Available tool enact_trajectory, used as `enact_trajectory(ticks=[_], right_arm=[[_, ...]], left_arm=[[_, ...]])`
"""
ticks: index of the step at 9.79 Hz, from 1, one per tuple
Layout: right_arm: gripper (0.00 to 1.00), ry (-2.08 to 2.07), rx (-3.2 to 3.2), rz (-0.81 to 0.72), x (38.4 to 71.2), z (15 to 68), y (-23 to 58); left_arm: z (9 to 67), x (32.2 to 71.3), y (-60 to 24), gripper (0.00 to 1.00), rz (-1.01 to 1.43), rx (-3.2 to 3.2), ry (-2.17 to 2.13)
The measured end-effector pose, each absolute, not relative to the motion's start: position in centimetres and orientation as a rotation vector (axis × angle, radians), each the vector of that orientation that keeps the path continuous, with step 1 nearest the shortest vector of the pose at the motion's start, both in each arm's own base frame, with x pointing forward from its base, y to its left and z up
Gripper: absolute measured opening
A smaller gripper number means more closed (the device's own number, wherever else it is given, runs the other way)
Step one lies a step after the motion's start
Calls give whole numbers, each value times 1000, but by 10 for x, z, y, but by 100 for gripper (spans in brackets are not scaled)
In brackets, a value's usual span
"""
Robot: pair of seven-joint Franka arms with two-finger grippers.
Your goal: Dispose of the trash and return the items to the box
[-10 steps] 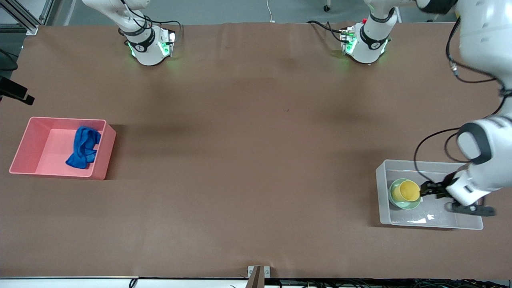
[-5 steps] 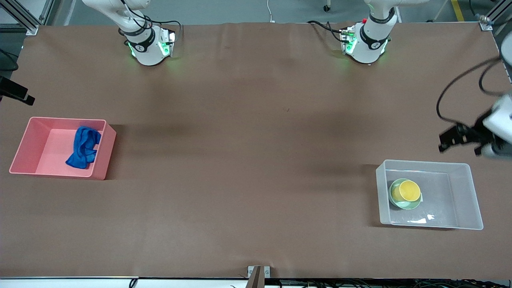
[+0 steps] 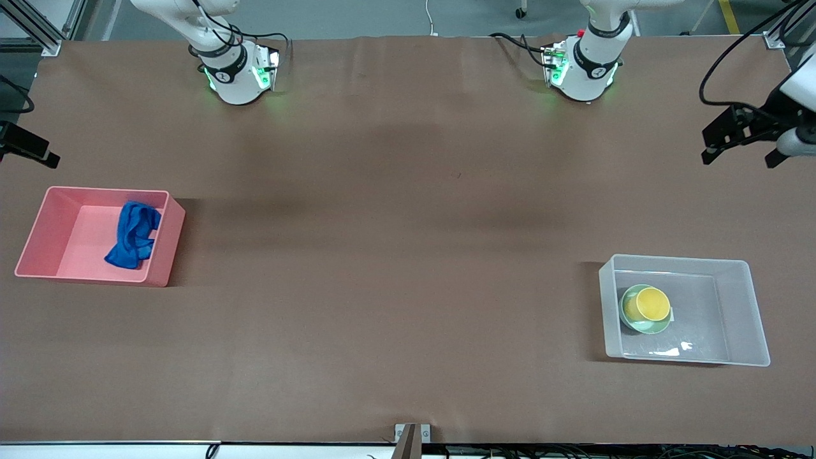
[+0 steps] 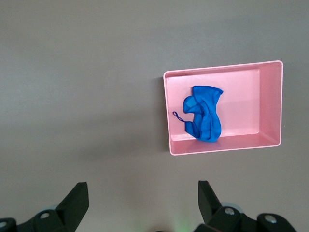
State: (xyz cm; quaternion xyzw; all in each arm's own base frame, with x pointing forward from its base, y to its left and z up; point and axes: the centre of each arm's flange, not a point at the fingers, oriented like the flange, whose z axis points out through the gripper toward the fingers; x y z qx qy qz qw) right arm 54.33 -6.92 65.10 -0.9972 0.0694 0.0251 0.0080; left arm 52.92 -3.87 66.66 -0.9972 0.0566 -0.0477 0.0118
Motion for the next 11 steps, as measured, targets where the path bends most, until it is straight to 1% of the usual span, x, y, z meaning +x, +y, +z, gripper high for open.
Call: enact_trajectory(ticks=[2, 5, 11], right_arm=[[100, 201, -3134, 79, 544, 651, -64], [100, 195, -3137, 75, 544, 651, -63], [100, 196, -3137, 71, 545, 652, -63]], left_arm=[[666, 537, -42, 100, -79, -3113, 187], [645, 552, -36, 100, -13, -3136, 166], [643, 552, -30, 100, 5, -3138, 147]])
